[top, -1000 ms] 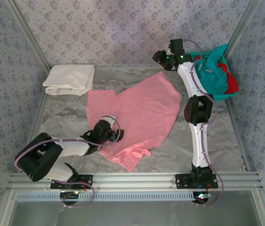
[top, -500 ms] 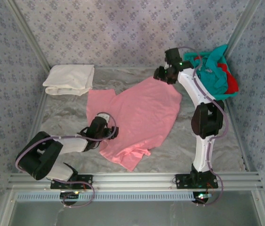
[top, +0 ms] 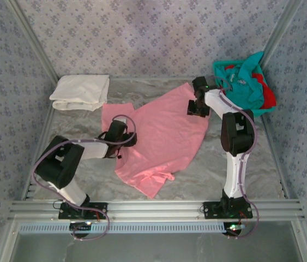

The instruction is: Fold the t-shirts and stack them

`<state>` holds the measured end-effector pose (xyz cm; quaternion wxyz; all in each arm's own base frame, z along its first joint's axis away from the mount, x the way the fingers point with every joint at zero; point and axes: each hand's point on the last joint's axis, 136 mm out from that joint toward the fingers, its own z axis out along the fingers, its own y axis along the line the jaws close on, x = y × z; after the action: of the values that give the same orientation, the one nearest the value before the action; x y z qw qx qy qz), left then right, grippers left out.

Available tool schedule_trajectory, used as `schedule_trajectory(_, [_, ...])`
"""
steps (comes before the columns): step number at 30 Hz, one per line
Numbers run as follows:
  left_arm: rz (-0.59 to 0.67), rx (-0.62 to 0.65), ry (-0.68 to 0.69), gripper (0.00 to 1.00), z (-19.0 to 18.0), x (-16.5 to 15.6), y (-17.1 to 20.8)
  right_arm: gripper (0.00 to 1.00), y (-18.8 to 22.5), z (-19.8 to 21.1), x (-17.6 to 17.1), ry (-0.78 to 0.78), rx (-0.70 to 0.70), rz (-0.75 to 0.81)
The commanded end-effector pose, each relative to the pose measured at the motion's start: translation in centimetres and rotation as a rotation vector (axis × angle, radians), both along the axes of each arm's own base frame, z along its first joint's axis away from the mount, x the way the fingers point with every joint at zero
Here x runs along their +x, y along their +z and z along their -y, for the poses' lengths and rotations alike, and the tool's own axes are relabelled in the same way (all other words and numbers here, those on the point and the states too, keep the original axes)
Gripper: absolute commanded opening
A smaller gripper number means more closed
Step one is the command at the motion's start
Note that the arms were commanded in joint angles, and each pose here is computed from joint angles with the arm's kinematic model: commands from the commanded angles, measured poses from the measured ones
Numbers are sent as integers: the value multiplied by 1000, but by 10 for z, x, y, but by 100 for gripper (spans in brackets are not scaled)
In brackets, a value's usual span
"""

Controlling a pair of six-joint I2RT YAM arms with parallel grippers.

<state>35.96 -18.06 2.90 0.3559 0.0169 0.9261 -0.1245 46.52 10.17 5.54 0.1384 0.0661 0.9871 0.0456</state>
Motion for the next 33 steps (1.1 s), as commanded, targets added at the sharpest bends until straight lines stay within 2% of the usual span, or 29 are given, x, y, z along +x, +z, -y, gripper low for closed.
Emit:
schedule_trajectory(1, [-149, 10, -11, 73, 2, -13, -33, 42, -29, -5, -12, 29, 25, -57])
schedule_trajectory(8, [-162, 43, -72, 73, 5, 16, -31, 39, -54, 6, -36, -24, 50, -119])
schedule_trajectory(15, [-140, 36, -92, 72, 4, 48, -13, 37, -50, 16, -63, -76, 62, -147])
schedule_trajectory(20, [-147, 42, -49, 72, -19, 47, -9, 34, -53, 17, -90, -109, 88, -164])
schedule_trajectory(25, [-155, 68, 17, 72, -46, 20, 3, 33, -41, 13, -113, -117, 123, -159])
schedule_trajectory(29, [-141, 64, 31, 73, -56, 5, 20, 34, -12, 13, -99, -103, 127, -67])
schedule_trajectory(33, [-108, 80, 20, 73, -56, 29, 41, 37, 28, 1, -63, -65, 149, 64])
